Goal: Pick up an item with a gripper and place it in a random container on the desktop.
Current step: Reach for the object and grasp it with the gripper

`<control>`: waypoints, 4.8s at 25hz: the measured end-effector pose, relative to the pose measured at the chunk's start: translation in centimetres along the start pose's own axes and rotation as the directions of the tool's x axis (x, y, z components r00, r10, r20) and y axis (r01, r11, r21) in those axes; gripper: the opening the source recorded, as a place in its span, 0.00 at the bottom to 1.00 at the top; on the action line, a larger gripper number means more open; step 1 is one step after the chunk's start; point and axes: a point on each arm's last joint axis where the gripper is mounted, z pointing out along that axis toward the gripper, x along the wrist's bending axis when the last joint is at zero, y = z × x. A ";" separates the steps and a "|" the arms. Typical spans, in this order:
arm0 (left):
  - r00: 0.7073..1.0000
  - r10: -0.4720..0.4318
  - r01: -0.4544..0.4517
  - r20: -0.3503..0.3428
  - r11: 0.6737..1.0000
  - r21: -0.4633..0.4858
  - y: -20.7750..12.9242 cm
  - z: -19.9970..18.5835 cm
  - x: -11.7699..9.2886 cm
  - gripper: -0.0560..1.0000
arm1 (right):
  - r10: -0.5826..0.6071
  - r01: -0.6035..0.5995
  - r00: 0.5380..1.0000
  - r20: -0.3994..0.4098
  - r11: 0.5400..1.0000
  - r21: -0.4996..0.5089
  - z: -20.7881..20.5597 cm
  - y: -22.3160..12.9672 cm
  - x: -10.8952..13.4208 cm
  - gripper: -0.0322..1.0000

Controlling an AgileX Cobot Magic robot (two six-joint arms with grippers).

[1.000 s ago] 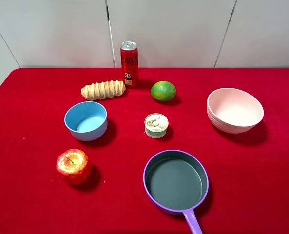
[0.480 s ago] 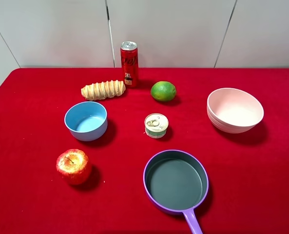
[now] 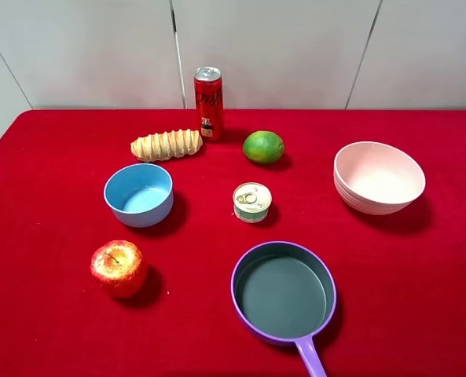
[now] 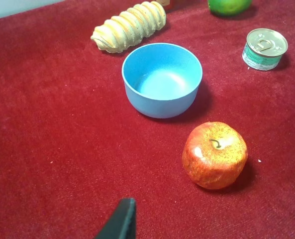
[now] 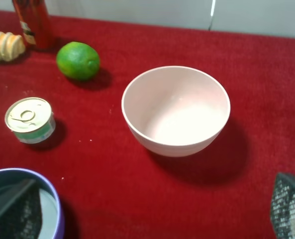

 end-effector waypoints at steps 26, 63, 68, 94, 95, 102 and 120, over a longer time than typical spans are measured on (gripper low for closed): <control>1.000 0.000 0.000 0.000 1.000 0.000 0.0 0.0 0.0 0.99 | -0.286 0.303 0.953 -0.104 0.921 0.244 12.3 11.5 -0.3 0.70; 1.000 0.002 -0.002 -0.004 1.000 0.001 0.0 0.0 0.0 0.99 | -0.513 0.632 0.758 -0.404 0.730 0.259 32.8 16.6 4.0 0.70; 1.000 0.002 -0.002 -0.004 1.000 0.001 0.0 0.0 0.0 0.99 | -0.478 0.612 0.770 -0.424 0.742 0.275 35.4 16.0 4.3 0.70; 1.000 0.002 -0.002 -0.004 1.000 0.000 0.0 0.0 0.0 0.99 | -0.481 0.633 0.741 -0.469 0.734 0.247 42.4 11.3 9.0 0.70; 1.000 0.002 -0.002 -0.004 1.000 0.000 0.0 0.0 0.0 0.99 | -0.480 0.633 0.741 -0.470 0.733 0.249 42.7 11.1 9.1 0.70; 1.000 0.002 -0.002 -0.004 1.000 0.000 0.0 0.0 0.0 0.99 | -0.473 0.642 0.736 -0.485 0.715 0.277 43.9 9.7 9.1 0.70; 1.000 0.002 -0.002 -0.004 1.000 0.000 0.0 0.0 0.0 0.99 | -0.449 0.646 0.739 -0.502 0.683 0.340 45.9 6.9 8.2 0.70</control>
